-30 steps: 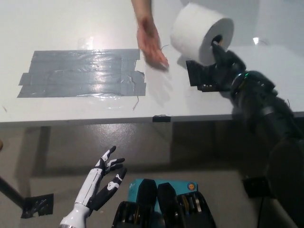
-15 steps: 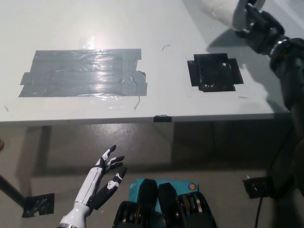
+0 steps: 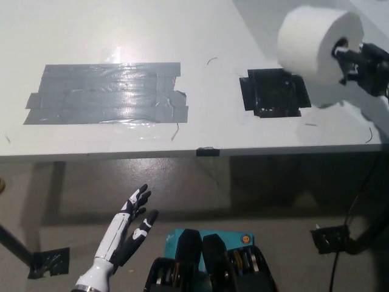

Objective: A person hands over a roll of toilet paper to the robot , and the robot inserts its right thumb into the hole in the centre to grab the roll, and then places it on the balck area on the desk.

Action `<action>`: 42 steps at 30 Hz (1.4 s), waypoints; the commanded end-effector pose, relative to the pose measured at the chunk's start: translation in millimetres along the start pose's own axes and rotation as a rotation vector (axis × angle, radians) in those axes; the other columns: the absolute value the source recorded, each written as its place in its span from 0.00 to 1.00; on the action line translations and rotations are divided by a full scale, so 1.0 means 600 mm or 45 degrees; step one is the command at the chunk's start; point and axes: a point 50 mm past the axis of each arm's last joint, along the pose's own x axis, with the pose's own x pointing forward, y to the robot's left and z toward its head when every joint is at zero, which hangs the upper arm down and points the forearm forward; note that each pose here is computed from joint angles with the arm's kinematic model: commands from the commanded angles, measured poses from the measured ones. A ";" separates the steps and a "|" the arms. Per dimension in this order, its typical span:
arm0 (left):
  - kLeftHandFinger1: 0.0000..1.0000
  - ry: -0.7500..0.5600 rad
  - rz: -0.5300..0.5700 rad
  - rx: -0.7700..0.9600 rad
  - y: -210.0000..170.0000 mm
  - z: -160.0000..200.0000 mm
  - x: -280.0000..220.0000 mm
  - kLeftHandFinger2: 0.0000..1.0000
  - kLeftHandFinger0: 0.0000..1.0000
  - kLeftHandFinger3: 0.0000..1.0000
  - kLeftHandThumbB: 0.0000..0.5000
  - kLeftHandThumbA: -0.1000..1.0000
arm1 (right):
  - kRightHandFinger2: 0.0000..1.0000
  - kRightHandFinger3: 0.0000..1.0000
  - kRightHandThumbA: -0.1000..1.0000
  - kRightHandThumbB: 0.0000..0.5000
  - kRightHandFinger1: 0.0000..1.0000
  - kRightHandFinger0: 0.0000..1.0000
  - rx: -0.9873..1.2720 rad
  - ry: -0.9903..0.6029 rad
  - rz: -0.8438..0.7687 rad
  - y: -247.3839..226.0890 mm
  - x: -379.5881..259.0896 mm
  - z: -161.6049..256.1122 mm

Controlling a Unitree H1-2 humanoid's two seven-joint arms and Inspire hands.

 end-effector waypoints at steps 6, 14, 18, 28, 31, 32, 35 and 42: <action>1.00 -0.053 0.009 0.032 0.012 0.013 0.006 1.00 0.98 1.00 0.24 0.86 | 0.94 1.00 0.00 0.29 0.56 0.06 -0.422 -0.071 -0.026 -0.032 -0.013 0.074; 1.00 -0.049 0.003 0.027 0.010 0.010 0.003 1.00 0.99 1.00 0.26 0.87 | 1.00 1.00 0.00 0.27 0.71 0.22 -0.336 -0.105 0.033 -0.027 -0.015 0.084; 1.00 -0.047 0.006 0.018 0.009 0.012 0.004 1.00 0.98 1.00 0.26 0.86 | 1.00 1.00 0.00 0.37 0.88 0.41 -0.370 -0.097 0.018 -0.018 -0.017 0.105; 0.99 -0.061 0.002 0.033 0.009 0.014 0.008 1.00 0.97 1.00 0.28 0.87 | 1.00 1.00 0.57 0.78 1.00 1.00 -0.406 -0.097 0.305 -0.003 -0.049 0.165; 0.99 -0.062 -0.003 0.031 0.009 0.012 0.009 1.00 0.97 1.00 0.28 0.87 | 1.00 1.00 0.59 0.77 1.00 1.00 -0.405 -0.114 0.321 0.000 -0.053 0.178; 1.00 -0.062 -0.003 0.030 0.009 0.013 0.009 1.00 0.98 1.00 0.29 0.87 | 1.00 1.00 0.59 0.77 1.00 1.00 -0.406 -0.117 0.319 0.000 -0.054 0.180; 1.00 -0.063 -0.006 0.035 0.009 0.014 0.009 1.00 0.98 1.00 0.29 0.87 | 1.00 1.00 0.62 0.92 1.00 1.00 -0.416 -0.128 0.318 -0.001 -0.053 0.191; 0.99 -0.068 -0.008 0.032 0.009 0.012 0.012 1.00 0.97 1.00 0.30 0.88 | 1.00 1.00 0.60 0.92 1.00 1.00 -0.414 -0.127 0.285 -0.004 -0.063 0.214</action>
